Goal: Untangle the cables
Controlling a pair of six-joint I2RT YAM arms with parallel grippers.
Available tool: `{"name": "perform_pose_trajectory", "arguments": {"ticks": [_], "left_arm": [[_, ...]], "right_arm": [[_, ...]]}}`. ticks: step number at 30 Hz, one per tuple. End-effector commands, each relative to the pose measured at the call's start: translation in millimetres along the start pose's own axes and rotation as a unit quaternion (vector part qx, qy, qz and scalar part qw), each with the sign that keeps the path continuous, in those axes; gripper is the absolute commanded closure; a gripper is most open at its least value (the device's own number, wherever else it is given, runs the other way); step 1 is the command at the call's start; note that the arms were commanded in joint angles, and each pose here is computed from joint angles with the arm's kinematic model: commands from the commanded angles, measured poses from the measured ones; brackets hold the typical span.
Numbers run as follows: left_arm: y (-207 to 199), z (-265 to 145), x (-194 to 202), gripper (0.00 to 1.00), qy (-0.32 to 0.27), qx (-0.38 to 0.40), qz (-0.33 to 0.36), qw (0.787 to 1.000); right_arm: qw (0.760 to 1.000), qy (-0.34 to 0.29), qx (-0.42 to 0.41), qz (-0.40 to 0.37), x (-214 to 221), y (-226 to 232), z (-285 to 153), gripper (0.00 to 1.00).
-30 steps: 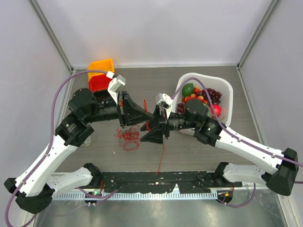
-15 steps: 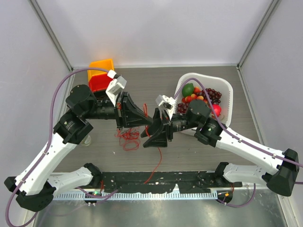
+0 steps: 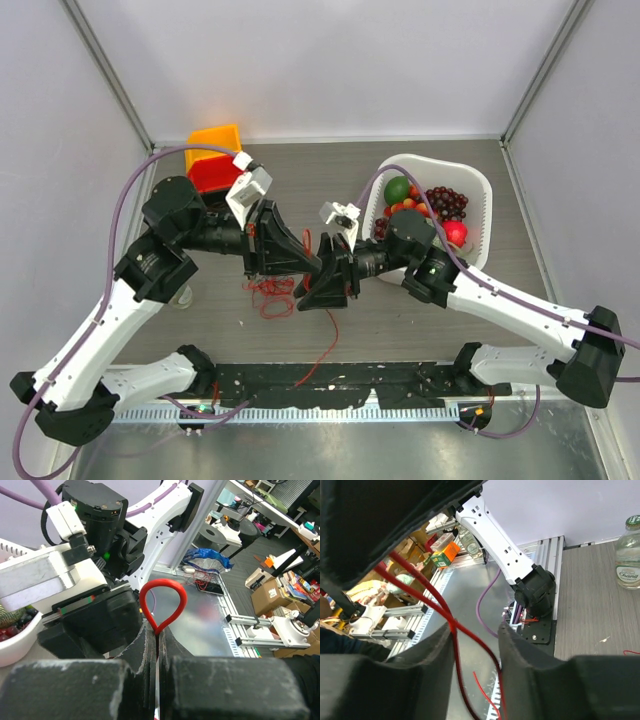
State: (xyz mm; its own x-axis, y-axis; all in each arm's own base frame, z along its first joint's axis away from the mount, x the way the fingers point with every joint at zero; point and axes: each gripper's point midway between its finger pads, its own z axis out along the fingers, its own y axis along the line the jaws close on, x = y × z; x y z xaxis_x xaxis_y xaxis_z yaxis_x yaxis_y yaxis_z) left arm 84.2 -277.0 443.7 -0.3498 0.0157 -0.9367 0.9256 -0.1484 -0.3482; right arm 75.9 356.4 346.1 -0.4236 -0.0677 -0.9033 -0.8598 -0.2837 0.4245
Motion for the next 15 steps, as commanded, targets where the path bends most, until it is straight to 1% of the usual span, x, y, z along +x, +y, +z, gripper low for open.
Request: {"name": "perform_pose_trajectory", "arguments": {"ticks": [1, 2, 3, 4, 5, 7, 8, 9, 10, 11, 12, 14, 15], "left_arm": [[-10.6, -3.8, -6.8, 1.00, 0.003, 0.014, 0.023, 1.000], [-8.8, -4.7, -7.2, 1.00, 0.002, 0.005, 0.026, 1.000], [-6.2, -5.7, -8.3, 1.00, -0.002, -0.007, 0.030, 1.000], [-5.0, -7.8, -10.6, 1.00, -0.008, -0.021, 0.038, 0.999], [-0.7, -10.3, -13.2, 1.00, -0.020, -0.044, 0.045, 0.998], [8.8, -19.3, -23.4, 1.00, -0.061, -0.101, 0.066, 0.991], [11.0, -23.8, -26.4, 1.00, -0.080, -0.120, 0.074, 0.987], [8.7, -29.8, -31.3, 1.00, -0.105, -0.133, 0.085, 0.982], [7.0, -33.7, -32.5, 1.00, -0.124, -0.139, 0.087, 0.979], [3.7, -38.2, -36.1, 1.00, -0.152, -0.142, 0.092, 0.974], [-4.2, -43.0, -44.0, 1.00, -0.185, -0.137, 0.099, 0.968], [-7.6, -45.4, -40.7, 1.00, -0.210, -0.126, 0.084, 0.966], [-6.5, -45.2, -35.8, 1.00, -0.209, -0.124, 0.073, 0.967]], "right_arm": [[1.000, -0.010, -0.017, -0.010, -12.9, 4.3, 3.0, 0.71], [1.000, -0.010, -0.015, -0.006, -12.4, 3.4, 3.3, 0.77], [1.000, -0.008, -0.008, -0.001, -10.9, 0.1, 3.7, 0.95], [1.000, -0.016, 0.016, 0.004, -13.1, -8.2, 3.4, 0.99], [0.999, -0.009, 0.032, 0.013, -7.9, -14.0, 3.0, 0.99], [0.995, -0.021, 0.090, 0.023, -8.5, -34.9, -0.6, 0.99], [0.988, -0.047, 0.147, 0.026, -16.3, -53.2, -4.9, 0.99], [0.981, -0.053, 0.182, 0.042, -15.7, -65.0, -9.8, 0.99], [0.965, -0.082, 0.242, 0.048, -24.0, -86.7, -18.3, 0.99], [0.955, -0.092, 0.273, 0.074, -24.0, -97.2, -24.0, 1.00], [0.933, -0.122, 0.329, 0.082, -33.1, -116.6, -34.9, 0.99], [0.902, -0.166, 0.382, 0.114, -43.9, -136.6, -45.7, 0.99], [0.888, -0.193, 0.394, 0.137, -50.5, -142.2, -48.4, 0.99]]}}
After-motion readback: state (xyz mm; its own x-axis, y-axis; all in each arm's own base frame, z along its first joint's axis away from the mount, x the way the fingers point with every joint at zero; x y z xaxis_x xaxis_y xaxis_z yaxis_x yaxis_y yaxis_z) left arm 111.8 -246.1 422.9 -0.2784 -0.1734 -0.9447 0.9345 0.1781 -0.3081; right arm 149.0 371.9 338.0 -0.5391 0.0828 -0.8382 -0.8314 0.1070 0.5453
